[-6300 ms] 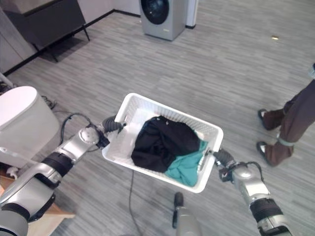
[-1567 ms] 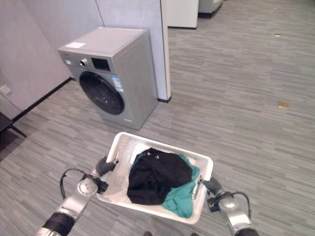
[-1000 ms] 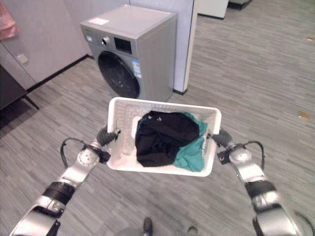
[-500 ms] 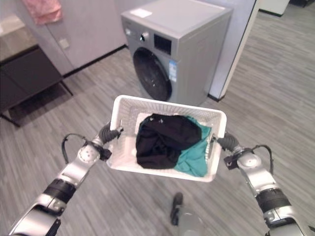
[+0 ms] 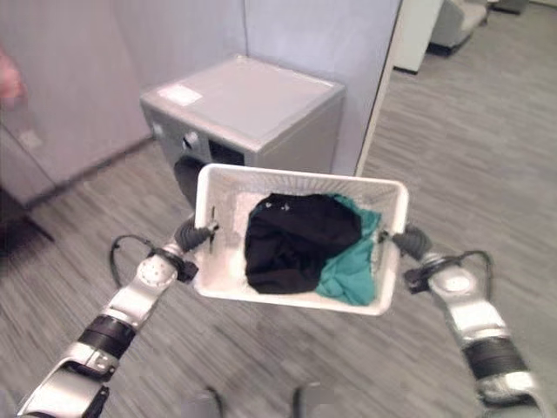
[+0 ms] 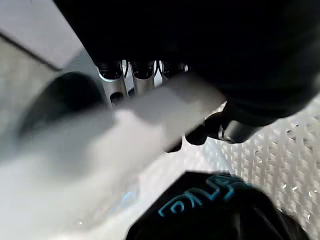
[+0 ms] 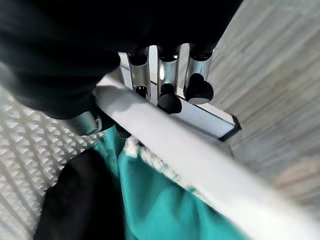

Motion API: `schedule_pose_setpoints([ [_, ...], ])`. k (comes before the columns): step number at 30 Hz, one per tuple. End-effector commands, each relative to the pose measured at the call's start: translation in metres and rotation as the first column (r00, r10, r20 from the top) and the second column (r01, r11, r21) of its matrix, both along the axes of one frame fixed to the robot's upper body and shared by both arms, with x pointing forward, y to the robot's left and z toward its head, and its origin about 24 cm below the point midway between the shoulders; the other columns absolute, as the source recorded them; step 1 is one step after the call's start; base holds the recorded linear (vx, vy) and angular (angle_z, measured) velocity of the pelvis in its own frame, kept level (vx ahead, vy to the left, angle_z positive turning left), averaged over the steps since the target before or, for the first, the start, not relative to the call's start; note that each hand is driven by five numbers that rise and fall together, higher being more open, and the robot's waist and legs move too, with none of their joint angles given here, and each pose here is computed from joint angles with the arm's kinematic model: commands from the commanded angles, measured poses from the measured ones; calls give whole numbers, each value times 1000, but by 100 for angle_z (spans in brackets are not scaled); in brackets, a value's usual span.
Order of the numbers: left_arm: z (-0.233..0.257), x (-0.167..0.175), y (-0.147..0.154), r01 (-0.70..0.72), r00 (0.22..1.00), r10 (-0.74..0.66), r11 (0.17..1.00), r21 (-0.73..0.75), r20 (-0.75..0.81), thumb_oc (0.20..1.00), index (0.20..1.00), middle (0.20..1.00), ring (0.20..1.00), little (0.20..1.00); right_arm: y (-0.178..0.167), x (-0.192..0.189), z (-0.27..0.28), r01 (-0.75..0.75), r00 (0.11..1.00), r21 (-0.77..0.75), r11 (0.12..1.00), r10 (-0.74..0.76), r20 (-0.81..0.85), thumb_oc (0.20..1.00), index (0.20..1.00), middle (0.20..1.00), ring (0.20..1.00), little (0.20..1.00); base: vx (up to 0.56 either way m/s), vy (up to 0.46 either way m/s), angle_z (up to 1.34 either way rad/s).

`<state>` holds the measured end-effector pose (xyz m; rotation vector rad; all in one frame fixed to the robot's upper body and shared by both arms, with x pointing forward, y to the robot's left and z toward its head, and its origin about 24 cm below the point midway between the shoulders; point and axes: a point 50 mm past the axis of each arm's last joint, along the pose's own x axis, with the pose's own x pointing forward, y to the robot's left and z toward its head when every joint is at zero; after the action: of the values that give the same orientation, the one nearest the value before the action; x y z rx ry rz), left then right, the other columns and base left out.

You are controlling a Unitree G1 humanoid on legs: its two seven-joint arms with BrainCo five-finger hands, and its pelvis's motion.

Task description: Grab the laundry basket,head to the washer,open it,put in the laundry and shut it.

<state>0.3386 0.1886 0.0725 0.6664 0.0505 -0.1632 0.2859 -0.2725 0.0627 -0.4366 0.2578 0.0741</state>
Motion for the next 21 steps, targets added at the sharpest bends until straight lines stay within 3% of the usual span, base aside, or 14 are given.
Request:
schedule_pose_setpoints([
  [1,57,-1,96,-336,924,329,942,3,195,200,200,200,200,200,-79,7,79,286,934,-90,954,-257,247,200,200,200,200,200,183,200,-56],
  [7,66,-9,110,-371,897,360,929,-8,255,200,200,200,200,200,-59,23,89,217,940,-70,974,-190,282,200,200,200,200,200,234,407,-100],
  [13,73,-14,129,-430,870,406,902,28,279,200,200,200,200,200,-34,39,89,150,950,-62,987,-127,285,200,200,200,200,200,-8,329,-59],
  [17,82,-29,149,-478,841,444,878,38,310,200,200,200,200,200,-15,56,94,101,950,-34,994,-86,301,200,200,200,200,200,-146,155,-136],
  [21,93,-38,166,-516,812,479,856,26,333,200,200,200,200,200,-9,59,101,67,948,-13,998,-59,314,200,200,200,200,200,-32,-138,-31],
])
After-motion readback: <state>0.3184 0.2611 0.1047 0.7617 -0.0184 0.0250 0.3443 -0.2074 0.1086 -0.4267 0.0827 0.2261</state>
